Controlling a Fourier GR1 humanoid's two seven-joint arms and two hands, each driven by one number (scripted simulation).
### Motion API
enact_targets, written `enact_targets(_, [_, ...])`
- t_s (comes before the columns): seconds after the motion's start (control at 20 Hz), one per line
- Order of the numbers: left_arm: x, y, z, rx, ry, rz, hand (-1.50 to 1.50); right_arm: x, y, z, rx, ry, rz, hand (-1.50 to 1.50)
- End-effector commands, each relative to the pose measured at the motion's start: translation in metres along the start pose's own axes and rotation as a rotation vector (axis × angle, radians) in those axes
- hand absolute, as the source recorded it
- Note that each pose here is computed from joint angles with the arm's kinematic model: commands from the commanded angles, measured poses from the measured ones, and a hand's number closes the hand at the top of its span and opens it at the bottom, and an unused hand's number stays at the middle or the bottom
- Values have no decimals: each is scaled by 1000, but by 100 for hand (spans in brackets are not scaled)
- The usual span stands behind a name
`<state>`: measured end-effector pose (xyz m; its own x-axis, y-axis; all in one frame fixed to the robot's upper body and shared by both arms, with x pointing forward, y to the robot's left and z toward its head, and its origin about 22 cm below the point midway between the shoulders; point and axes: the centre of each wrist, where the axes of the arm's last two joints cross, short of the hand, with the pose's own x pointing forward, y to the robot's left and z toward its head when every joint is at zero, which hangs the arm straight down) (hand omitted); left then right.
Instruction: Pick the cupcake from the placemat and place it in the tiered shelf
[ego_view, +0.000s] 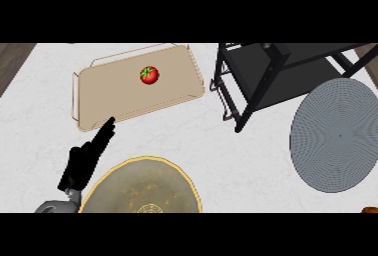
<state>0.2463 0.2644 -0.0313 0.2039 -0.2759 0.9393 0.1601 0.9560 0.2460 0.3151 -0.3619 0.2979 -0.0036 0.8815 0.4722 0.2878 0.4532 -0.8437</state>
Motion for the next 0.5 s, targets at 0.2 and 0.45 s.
enact_targets(0.2, [4, -19, -6, -13, 1, 4, 0, 17, 24, -65, -3, 1, 2, 150])
enact_targets(0.45, [10, -9, -2, -7, -8, -2, 0, 37, 54, -93, 60, -50, 66, 150])
